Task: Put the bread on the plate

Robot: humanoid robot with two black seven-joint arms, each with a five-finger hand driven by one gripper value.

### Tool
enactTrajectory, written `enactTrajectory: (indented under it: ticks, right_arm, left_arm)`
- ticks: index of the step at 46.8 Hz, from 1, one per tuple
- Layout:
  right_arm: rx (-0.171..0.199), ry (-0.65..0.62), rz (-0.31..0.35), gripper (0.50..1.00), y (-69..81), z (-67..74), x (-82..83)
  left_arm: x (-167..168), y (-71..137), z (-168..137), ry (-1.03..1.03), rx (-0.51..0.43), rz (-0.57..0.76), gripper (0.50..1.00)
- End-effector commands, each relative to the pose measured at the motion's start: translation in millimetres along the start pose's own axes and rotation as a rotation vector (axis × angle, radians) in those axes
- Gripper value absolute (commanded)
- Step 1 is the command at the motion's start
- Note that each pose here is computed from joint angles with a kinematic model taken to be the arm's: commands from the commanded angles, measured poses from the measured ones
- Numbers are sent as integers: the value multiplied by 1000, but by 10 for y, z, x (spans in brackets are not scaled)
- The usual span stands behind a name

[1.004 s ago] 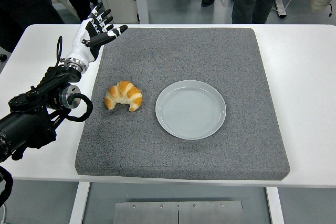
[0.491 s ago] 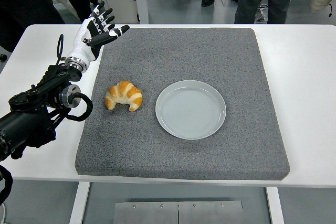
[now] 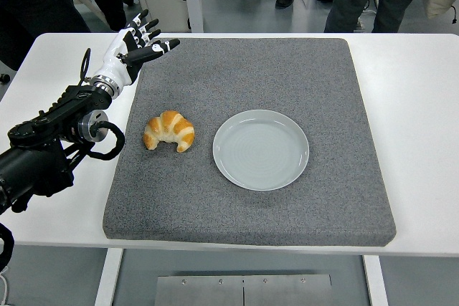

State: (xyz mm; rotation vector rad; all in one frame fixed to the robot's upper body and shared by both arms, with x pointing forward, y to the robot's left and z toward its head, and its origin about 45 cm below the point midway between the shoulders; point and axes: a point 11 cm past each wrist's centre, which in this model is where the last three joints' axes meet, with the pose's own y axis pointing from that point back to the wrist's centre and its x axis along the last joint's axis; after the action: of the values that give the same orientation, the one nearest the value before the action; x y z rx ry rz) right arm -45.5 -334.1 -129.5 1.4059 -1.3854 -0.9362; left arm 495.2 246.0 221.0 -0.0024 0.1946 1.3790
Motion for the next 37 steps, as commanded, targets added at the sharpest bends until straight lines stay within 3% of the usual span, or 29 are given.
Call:
enactTrajectory:
  ticks: [1,13,24,37]
  right_arm:
    - [0,-1,0,1000,0,0,0]
    - [0,0,0,1000,0,0,0]
    - [0,-1,0,1000,0,0,0]
    - [1,2,3,1000,-3,-8,7]
  left_arm:
    - [3,-13,8,-5,30,0,960]
    - [-144,-6,209,-144,18,-87,937]
    - [-378,174,492,-406,-64,-194,925]
    - [-524,517,552,-707,-20,-311,924]
